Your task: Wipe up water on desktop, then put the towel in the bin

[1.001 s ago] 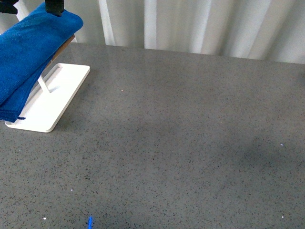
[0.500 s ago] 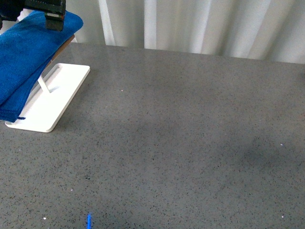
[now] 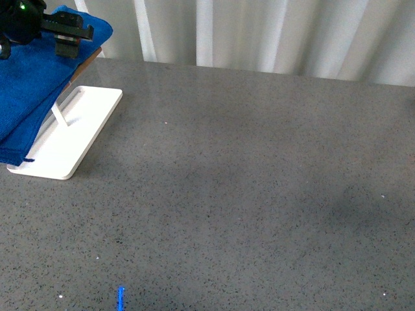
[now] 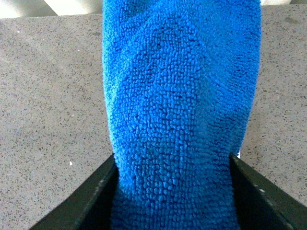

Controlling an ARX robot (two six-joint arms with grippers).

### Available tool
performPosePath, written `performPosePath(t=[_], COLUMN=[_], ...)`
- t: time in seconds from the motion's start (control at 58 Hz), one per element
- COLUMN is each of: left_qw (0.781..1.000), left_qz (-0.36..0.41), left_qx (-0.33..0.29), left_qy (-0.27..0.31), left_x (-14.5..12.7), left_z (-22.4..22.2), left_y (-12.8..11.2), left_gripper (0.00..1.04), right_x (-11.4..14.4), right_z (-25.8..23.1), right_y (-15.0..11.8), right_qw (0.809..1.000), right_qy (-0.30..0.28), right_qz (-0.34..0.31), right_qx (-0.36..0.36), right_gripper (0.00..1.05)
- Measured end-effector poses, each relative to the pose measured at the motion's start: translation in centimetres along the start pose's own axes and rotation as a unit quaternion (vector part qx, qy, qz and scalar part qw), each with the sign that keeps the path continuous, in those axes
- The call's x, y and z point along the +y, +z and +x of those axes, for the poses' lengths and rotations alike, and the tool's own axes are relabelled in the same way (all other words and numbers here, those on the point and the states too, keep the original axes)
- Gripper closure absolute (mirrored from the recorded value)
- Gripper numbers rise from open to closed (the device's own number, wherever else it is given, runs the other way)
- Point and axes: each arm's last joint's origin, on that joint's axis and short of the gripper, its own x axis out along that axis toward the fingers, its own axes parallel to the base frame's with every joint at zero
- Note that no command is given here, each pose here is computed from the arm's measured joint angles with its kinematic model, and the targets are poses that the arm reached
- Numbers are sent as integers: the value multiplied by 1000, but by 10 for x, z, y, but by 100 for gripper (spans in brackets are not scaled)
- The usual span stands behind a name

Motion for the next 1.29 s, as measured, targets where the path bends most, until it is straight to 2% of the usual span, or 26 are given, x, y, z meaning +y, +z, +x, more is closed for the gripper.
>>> performPosePath(t=[0.086, 0.155, 0.362, 0.587, 0.794, 0.88, 1.035, 1.156, 1.294], left_qw=[1000, 1000, 1000, 1000, 999, 999, 993, 982, 958], left_qz=[-1, -3, -5, -7, -19, -28, -60, -74, -80], left_qx=[1, 1, -7, -18, -35, -47, -103, -161, -231], left_qy=[2, 3, 2, -4, -2, 0, -18, -61, -151], left_x=[2, 4, 6, 9, 22, 32, 48, 34, -5], left_z=[0, 1, -3, -9, -23, -34, -69, -108, -153], left_y=[0, -1, 4, 8, 18, 27, 56, 83, 105], left_gripper=[53, 69, 94, 97, 97, 97, 98, 98, 98], right_x=[0, 0, 0, 0, 0, 0, 0, 0, 0], right_z=[0, 0, 0, 0, 0, 0, 0, 0, 0], right_y=[0, 0, 0, 0, 0, 0, 0, 0, 0], right_qw=[1000, 1000, 1000, 1000, 1000, 1000, 1000, 1000, 1000], right_qy=[0, 0, 0, 0, 0, 0, 0, 0, 0], right_qz=[0, 0, 0, 0, 0, 0, 0, 0, 0], right_qx=[0, 0, 0, 0, 0, 0, 0, 0, 0], right_gripper=[7, 7, 7, 7, 7, 7, 7, 7, 7])
